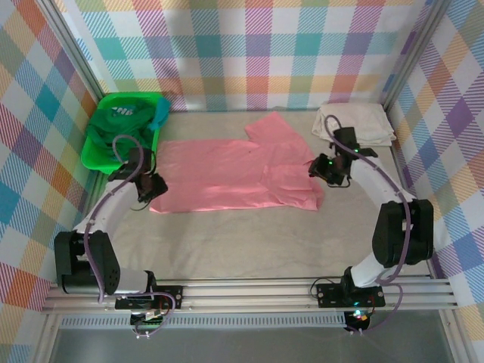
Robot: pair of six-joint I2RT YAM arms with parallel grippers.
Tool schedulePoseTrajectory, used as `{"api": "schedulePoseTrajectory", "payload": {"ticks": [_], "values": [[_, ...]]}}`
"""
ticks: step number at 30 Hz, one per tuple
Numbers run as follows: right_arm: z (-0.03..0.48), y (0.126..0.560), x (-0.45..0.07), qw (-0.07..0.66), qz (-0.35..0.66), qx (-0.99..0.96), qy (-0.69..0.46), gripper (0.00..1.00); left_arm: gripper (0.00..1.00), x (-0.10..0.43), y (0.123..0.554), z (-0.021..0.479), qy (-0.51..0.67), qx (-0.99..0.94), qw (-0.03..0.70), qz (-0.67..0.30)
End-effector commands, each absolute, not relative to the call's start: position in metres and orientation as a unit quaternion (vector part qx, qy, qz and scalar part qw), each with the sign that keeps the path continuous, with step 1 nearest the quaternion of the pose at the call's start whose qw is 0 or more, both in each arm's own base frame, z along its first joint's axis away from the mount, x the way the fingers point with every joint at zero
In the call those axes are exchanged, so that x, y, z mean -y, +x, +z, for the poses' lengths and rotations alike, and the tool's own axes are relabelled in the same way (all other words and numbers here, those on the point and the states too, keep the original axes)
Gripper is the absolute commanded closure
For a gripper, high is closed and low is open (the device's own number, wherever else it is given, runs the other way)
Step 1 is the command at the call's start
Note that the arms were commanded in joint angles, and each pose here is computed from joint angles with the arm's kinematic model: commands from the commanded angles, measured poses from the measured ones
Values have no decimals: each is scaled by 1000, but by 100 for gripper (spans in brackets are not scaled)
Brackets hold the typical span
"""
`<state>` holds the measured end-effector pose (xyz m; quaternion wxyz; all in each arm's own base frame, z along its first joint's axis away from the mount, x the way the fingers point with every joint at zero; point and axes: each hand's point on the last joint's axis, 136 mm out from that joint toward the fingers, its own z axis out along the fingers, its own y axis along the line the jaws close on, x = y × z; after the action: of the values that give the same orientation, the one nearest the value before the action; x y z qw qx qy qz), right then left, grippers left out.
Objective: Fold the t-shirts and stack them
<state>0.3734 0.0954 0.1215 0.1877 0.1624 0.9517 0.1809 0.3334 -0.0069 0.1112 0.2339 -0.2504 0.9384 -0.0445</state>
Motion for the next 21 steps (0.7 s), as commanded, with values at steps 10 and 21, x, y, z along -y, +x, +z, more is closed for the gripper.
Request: {"api": "schedulePoseTrajectory", "payload": {"ticks": [10, 21], "values": [[32, 396, -143, 110, 190, -960, 177, 100, 85, 45, 355, 10, -267, -949, 142, -86], [4, 302, -104, 82, 208, -939, 260, 100, 84, 52, 262, -12, -298, -944, 100, -102]]}}
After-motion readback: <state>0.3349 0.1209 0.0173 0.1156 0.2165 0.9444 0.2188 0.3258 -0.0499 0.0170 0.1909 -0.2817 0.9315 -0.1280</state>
